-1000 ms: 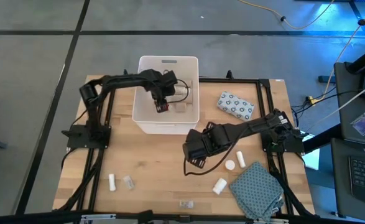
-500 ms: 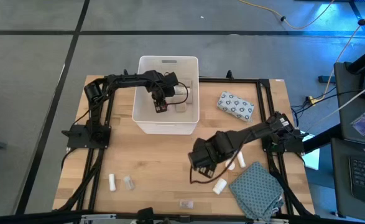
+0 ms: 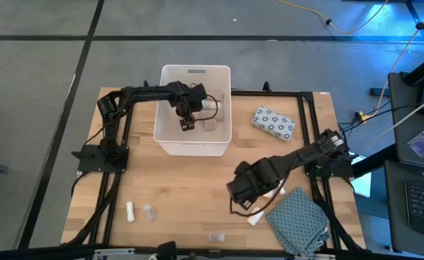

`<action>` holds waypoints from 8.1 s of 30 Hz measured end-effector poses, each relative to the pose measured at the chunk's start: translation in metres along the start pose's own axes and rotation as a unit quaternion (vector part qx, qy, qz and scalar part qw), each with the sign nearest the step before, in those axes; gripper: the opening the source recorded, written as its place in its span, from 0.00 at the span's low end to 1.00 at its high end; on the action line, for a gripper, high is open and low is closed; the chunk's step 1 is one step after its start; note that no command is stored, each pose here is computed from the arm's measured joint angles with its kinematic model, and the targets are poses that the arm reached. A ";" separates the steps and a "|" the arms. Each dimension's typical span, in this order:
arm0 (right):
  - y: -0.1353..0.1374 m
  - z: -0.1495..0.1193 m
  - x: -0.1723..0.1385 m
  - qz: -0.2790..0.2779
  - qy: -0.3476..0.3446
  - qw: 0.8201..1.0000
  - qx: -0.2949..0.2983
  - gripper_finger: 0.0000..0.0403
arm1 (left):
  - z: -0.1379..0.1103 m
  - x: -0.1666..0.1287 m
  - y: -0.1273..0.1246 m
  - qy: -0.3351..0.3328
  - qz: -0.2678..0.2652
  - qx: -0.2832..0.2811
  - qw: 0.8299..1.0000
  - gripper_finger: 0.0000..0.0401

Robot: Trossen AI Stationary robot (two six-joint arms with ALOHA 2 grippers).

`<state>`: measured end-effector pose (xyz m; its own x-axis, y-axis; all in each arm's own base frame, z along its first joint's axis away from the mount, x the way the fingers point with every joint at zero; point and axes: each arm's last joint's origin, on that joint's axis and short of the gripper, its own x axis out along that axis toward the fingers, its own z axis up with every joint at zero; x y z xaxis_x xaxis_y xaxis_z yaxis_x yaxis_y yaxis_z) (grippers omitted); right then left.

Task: Pick & place medical supplies in basket/bin
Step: Put the top transparent pill bottle into the white bin, then put the orange pill bottle into the white bin, then put the top transparent pill bottle into the white bin

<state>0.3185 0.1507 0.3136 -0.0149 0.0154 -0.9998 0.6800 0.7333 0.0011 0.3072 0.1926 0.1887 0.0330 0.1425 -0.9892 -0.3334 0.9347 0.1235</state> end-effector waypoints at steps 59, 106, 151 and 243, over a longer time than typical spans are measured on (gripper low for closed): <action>-0.058 -0.039 0.135 0.027 0.004 0.994 0.105 0.49 | -0.146 -0.248 -0.108 -0.394 -0.138 -0.053 0.907 0.63; -0.107 0.280 -0.029 0.259 -0.509 0.819 -0.050 0.50 | -0.251 -0.284 -0.068 -0.510 -0.096 -0.150 0.842 0.63; -0.152 0.362 0.123 0.246 -0.388 0.888 0.010 0.64 | -0.252 -0.283 -0.067 -0.506 -0.075 -0.142 0.847 0.63; 0.072 0.012 -0.028 0.037 -0.283 0.937 -0.201 0.75 | -0.230 -0.084 -0.345 0.064 -0.032 0.452 0.889 0.72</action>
<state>0.3771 0.1947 0.3419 0.4896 -0.2039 -0.8478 0.3303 0.9432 -0.0361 0.2024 -0.2167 0.2112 -0.1028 0.0952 -0.9901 0.5601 0.8281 0.0215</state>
